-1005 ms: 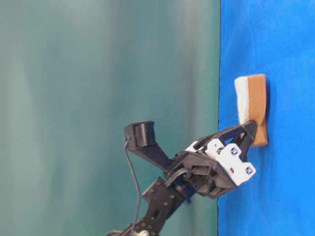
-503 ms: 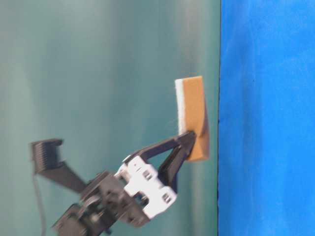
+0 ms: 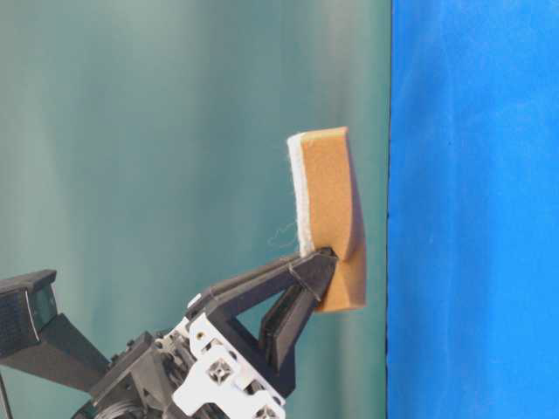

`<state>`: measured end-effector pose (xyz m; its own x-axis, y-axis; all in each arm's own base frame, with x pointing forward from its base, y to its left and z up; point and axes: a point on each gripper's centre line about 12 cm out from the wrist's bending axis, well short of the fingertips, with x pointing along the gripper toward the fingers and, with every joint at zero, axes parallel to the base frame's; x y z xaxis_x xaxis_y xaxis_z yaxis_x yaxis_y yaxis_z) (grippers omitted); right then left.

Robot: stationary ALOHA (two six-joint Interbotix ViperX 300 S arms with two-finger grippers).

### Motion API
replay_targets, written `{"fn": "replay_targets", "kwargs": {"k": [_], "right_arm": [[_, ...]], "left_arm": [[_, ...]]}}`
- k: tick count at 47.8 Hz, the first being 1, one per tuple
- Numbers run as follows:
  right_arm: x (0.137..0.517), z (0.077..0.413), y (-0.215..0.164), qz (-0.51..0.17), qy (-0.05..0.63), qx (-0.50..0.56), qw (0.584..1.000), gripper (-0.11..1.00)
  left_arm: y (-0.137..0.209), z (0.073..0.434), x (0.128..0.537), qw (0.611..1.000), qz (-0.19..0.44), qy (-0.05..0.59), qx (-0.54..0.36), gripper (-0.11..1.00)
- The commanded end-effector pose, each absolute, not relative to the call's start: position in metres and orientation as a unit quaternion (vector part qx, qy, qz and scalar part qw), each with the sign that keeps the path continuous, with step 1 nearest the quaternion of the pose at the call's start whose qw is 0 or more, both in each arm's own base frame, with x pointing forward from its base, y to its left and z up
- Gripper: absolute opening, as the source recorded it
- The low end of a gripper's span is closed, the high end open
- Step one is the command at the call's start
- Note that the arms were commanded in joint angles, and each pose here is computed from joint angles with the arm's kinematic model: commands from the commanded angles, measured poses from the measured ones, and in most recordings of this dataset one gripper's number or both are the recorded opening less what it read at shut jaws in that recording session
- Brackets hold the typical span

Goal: Hand over the sponge with the left arm and wipe it with the right arm.
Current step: 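Carry the sponge toward the center while the right gripper approaches, then grasp the sponge's free end with the right gripper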

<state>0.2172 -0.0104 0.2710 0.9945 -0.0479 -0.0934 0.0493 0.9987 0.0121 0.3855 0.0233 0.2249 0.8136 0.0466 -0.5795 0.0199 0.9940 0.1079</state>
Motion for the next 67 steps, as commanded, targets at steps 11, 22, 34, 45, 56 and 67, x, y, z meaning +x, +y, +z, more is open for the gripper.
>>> {"fn": "replay_targets", "kwargs": {"k": [11, 22, 34, 45, 56, 67], "right_arm": [[0.252, 0.289, -0.012, -0.026, 0.053, 0.025, 0.998, 0.0], [0.29, 0.283, -0.014, -0.027, 0.087, 0.033, 0.995, 0.03], [0.333, 0.271, -0.016, -0.029, 0.128, 0.032, 0.991, 0.69], [0.37, 0.257, -0.02, -0.033, 0.182, 0.036, 0.982, 0.73], [0.392, 0.24, -0.026, -0.039, 0.222, 0.039, 0.973, 0.73], [0.398, 0.223, -0.026, -0.04, 0.253, 0.041, 0.966, 0.73]], "left_arm": [[0.022, 0.239, 0.388, 0.956, 0.005, 0.285, 0.061, 0.17], [0.022, 0.239, 0.389, 0.956, 0.003, 0.285, 0.067, 0.17], [0.022, 0.239, 0.388, 0.955, 0.001, 0.286, 0.076, 0.17], [0.022, 0.239, 0.389, 0.955, -0.002, 0.285, 0.083, 0.17], [0.022, 0.239, 0.389, 0.954, -0.004, 0.285, 0.089, 0.17], [0.021, 0.239, 0.389, 0.954, -0.005, 0.285, 0.092, 0.17]]}}
